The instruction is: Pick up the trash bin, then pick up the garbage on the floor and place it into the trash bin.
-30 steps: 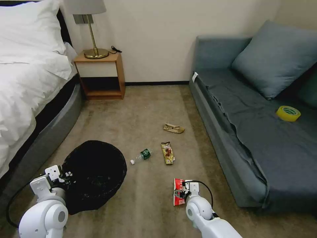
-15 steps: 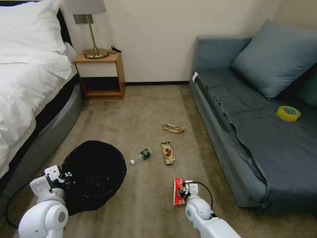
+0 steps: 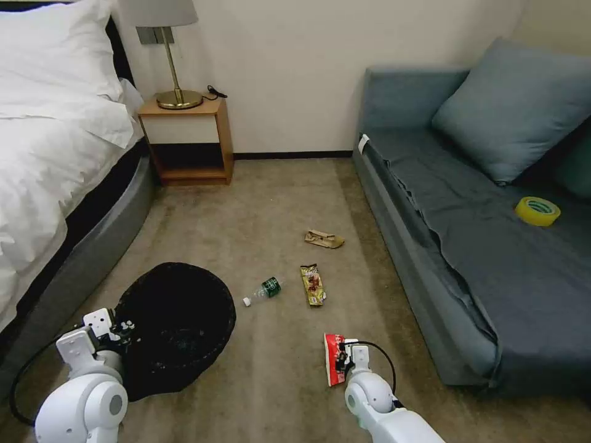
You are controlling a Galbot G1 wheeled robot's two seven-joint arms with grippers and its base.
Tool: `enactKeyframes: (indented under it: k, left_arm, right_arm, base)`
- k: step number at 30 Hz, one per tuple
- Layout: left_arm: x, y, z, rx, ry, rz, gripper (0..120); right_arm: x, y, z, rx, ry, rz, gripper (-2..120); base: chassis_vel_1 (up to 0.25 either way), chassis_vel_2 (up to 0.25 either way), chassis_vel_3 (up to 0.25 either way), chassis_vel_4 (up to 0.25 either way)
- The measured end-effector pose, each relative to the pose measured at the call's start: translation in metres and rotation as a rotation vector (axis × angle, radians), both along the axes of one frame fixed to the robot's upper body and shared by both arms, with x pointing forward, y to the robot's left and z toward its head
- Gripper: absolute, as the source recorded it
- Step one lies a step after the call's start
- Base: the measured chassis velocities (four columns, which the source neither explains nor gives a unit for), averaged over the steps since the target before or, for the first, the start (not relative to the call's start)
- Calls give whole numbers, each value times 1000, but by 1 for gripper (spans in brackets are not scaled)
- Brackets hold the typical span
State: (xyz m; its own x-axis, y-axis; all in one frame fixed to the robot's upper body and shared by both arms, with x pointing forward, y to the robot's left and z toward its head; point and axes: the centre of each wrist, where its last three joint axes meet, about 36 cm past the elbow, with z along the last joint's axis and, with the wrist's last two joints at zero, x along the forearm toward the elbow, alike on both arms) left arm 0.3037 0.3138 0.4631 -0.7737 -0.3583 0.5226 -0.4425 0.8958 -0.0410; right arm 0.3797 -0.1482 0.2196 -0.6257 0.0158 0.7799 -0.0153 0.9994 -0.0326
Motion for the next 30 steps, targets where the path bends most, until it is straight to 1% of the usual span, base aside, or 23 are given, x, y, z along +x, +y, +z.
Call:
enactKeyframes:
  k: [7, 8, 9, 10, 11, 15, 16, 18, 20, 21, 23, 25, 26, 27, 29, 30]
  left_arm:
    - [0, -1, 0, -3, 0, -4, 2]
    - [0, -2, -1, -4, 1, -5, 2]
    - [1, -2, -1, -5, 1, -6, 2]
    - [1, -2, -2, -6, 4, -8, 2]
    - [1, -2, -2, -6, 4, -8, 2]
    - [1, -6, -6, -15, 16, -21, 2]
    - [1, -6, -6, -15, 16, -21, 2]
    - [1, -9, -7, -21, 19, -27, 2]
    - [1, -11, -8, -26, 21, -31, 2]
    - [1, -11, -8, -26, 21, -31, 2]
    - [1, -12, -9, -29, 23, -31, 2]
    - [0, -13, -8, -30, 24, -30, 2]
    - [0, -13, -8, -30, 24, -30, 2]
    - [0, -14, -8, -31, 23, -30, 2]
    - [-1, -15, -7, -29, 22, -29, 2]
    - [-1, -15, -7, -29, 22, -29, 2]
  right_arm:
    - [-4, -7, 17, 18, -44, 12, 0]
    - [-5, -9, 25, 28, -63, 18, 0]
    - [-6, -11, 34, 41, -82, 23, 0]
    - [-7, -13, 54, 76, -121, 36, 0]
    - [-7, -13, 54, 76, -121, 36, 0]
    - [-8, -11, 136, 247, -264, 102, 0]
    - [-8, -11, 136, 247, -264, 102, 0]
    - [-8, 0, 183, 369, -349, 168, 0]
    - [-11, 17, 218, 475, -408, 246, 0]
    - [-11, 17, 218, 475, -408, 246, 0]
    - [-15, 37, 243, 563, -439, 323, 0]
    - [-15, 63, 258, 633, -441, 389, 0]
    - [-15, 63, 258, 633, -441, 389, 0]
    - [-14, 72, 262, 651, -443, 407, 0]
    - [-10, 103, 269, 681, -438, 467, 0]
    - [-10, 103, 269, 681, -438, 467, 0]
  base:
    - [0, 0, 0, 0]
    - [0, 0, 0, 0]
    - [0, 0, 0, 0]
    - [0, 0, 0, 0]
    - [0, 0, 0, 0]
    - [0, 0, 0, 0]
    - [0, 0, 0, 0]
    - [0, 0, 0, 0]
    - [0, 0, 0, 0]
    - [0, 0, 0, 0]
    - [0, 0, 0, 0]
    - [0, 0, 0, 0]
    - [0, 0, 0, 0]
    - [0, 0, 0, 0]
    - [0, 0, 0, 0]
    - [0, 0, 0, 0]
